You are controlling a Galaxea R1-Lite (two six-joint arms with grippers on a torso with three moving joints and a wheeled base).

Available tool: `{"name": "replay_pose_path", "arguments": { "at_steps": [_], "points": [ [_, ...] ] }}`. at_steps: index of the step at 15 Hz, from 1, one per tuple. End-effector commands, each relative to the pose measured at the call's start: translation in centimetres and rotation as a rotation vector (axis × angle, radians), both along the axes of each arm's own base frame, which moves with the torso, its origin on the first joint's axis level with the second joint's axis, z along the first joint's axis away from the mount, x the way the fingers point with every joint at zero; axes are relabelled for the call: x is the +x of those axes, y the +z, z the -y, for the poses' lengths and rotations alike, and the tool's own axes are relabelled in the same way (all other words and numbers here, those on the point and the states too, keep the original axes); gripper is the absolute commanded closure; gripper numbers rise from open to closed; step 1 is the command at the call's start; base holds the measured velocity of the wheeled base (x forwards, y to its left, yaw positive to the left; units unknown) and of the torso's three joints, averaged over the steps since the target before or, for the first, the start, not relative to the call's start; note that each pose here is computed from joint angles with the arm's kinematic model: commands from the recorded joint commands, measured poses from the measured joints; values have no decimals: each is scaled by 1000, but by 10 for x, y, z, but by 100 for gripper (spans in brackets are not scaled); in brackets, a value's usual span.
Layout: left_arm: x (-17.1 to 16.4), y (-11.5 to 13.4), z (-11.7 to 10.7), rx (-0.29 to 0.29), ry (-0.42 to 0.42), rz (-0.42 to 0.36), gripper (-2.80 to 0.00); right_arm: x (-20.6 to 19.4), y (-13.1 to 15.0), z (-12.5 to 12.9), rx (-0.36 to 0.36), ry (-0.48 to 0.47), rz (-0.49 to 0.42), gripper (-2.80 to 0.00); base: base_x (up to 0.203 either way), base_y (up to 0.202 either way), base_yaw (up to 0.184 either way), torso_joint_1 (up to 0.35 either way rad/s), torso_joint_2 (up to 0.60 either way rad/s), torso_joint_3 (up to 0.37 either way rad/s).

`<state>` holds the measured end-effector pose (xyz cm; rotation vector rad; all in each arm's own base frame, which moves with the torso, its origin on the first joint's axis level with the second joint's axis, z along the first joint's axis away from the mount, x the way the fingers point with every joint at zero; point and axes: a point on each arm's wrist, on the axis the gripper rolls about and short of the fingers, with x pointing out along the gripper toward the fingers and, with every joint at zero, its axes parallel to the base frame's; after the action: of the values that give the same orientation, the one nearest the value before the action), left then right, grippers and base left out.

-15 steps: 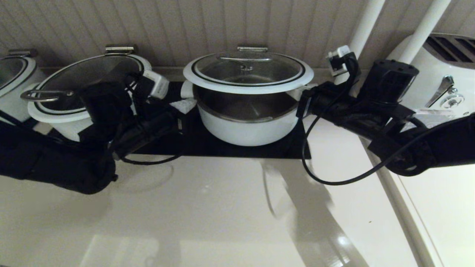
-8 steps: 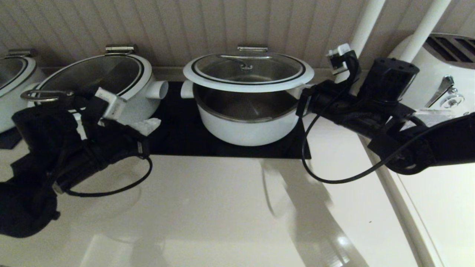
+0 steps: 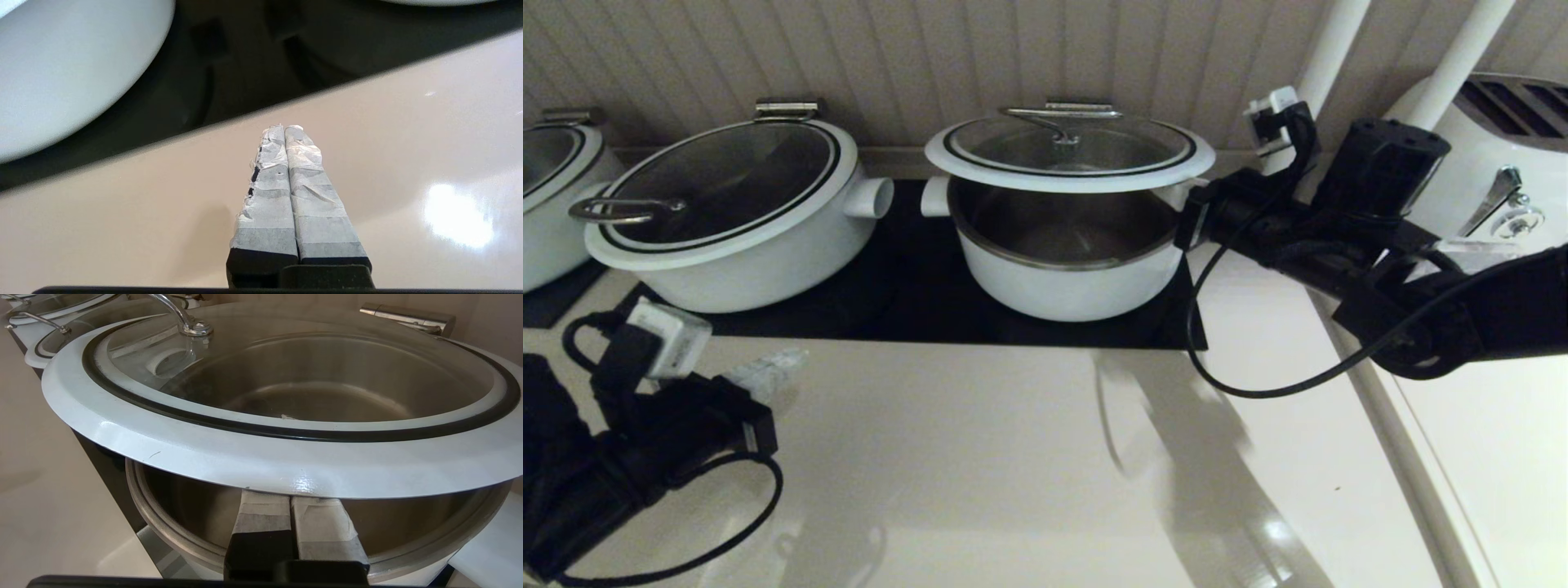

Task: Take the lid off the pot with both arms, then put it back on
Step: Open the pot lid completely

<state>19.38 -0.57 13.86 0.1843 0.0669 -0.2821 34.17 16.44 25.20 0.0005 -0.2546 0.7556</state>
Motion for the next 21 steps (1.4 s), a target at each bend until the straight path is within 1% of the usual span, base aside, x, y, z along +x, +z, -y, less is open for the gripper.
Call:
{"name": "replay_pose_path", "arguments": {
  "at_steps": [1,3,4,6,7,10,12,13,16,19,21],
  "points": [
    [-16,-9,-4,-1,20,-15,0,0,1,0,2,3,5,0,0,0,0,0,0,0],
    [-35,-16,-5,-5,34,-35,0,0,2,0,3,3,8,0,0,0,0,0,0,0],
    [-40,-13,-6,-13,53,-21,0,-1,4,0,6,3,13,0,0,0,0,0,0,0],
    [-43,-11,-8,-35,138,-17,0,-1,4,0,6,3,15,0,0,0,0,0,0,0],
    [-44,-10,-9,-34,154,-6,0,-1,5,0,7,4,16,0,0,0,0,0,0,0],
    [-50,-4,-9,-50,157,29,0,-1,5,0,7,6,17,0,0,0,0,0,0,0],
    [-54,0,-8,-49,152,53,0,-1,5,0,7,6,17,0,0,0,0,0,0,0],
    [-58,0,-8,-47,153,51,0,-1,5,0,7,7,18,0,0,0,0,0,0,0],
    [-79,0,-7,-45,154,13,0,-1,5,-1,7,6,18,0,0,0,0,0,0,0],
    [-112,-7,-6,-46,155,-48,0,0,4,-1,6,7,16,0,0,0,0,0,0,0],
    [-139,-15,-4,-47,154,-68,0,0,3,-1,5,7,14,0,0,0,0,0,0,0]
  ]
}}
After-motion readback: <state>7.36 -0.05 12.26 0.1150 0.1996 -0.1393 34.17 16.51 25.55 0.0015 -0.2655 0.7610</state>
